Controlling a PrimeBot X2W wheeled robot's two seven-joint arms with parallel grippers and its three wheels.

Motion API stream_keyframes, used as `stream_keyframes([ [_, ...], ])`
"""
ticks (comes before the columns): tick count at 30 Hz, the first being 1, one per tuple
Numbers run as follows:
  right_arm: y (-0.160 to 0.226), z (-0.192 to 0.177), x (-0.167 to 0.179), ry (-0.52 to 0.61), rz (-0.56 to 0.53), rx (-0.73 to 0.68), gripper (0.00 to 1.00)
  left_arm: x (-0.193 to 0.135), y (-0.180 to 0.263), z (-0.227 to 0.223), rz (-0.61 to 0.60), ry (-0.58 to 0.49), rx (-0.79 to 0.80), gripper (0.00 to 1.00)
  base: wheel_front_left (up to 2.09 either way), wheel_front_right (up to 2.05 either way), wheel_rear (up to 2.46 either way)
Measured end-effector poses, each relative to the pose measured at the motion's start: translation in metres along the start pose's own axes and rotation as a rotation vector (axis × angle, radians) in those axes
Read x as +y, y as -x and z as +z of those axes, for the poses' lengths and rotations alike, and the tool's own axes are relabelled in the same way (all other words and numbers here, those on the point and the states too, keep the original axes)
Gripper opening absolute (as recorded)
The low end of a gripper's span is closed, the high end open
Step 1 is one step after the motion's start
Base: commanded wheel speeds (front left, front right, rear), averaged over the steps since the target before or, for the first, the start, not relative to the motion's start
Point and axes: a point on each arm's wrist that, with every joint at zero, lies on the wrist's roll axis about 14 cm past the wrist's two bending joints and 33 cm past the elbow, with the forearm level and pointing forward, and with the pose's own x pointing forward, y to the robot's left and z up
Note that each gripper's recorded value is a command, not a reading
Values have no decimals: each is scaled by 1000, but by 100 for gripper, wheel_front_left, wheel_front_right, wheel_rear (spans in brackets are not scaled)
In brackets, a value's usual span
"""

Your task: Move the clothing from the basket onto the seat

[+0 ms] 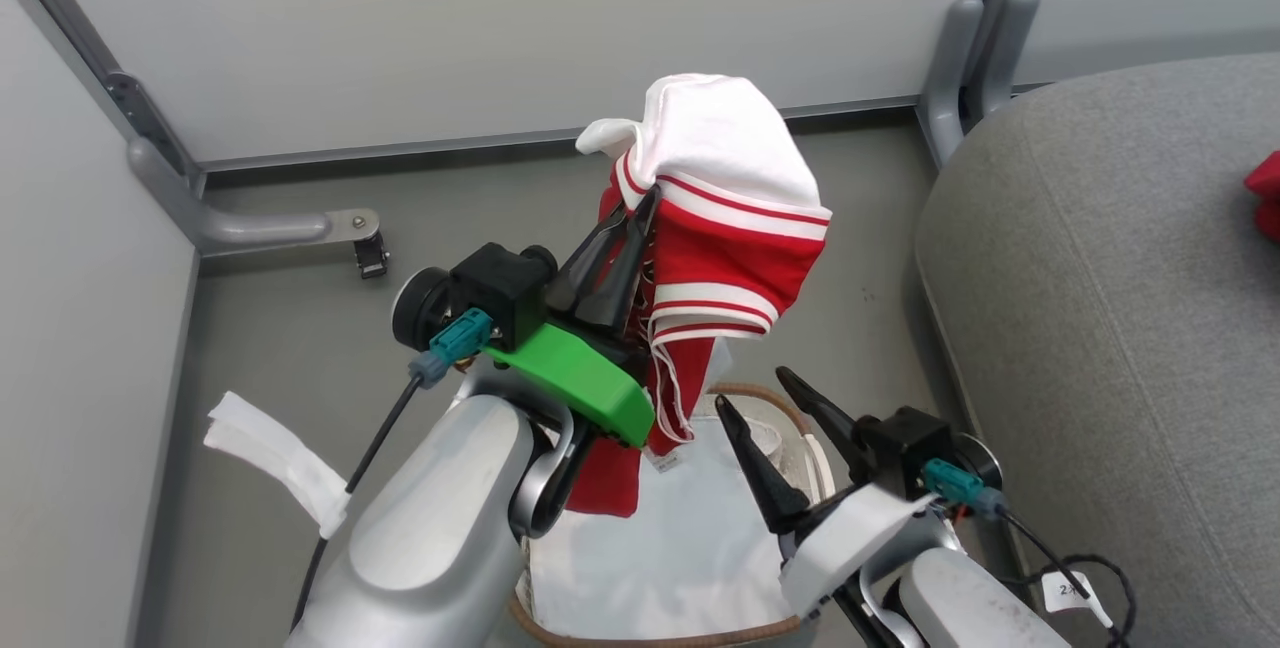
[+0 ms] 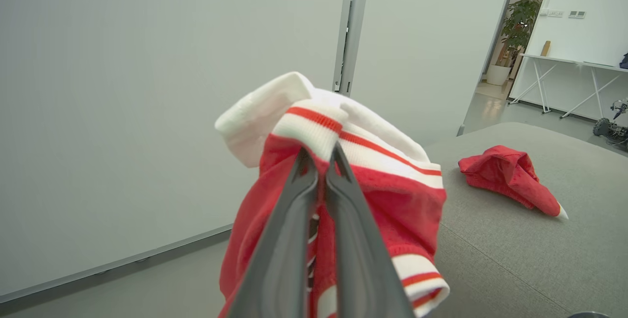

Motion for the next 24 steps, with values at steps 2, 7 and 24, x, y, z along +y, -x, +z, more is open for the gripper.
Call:
stream_keyframes([
  [2, -10, 1, 7, -6, 33, 3, 100, -1, 0, 1, -7, -6, -2, 0, 0, 0, 0],
  [7, -27, -4, 29, -46, 114, 27, 100, -3, 4, 1, -7, 3, 5, 0, 0, 0, 0],
  [24, -57, 1, 51, -32, 205, 24, 100, -10, 12, -1, -14, 12, 22, 0, 0, 0, 0],
])
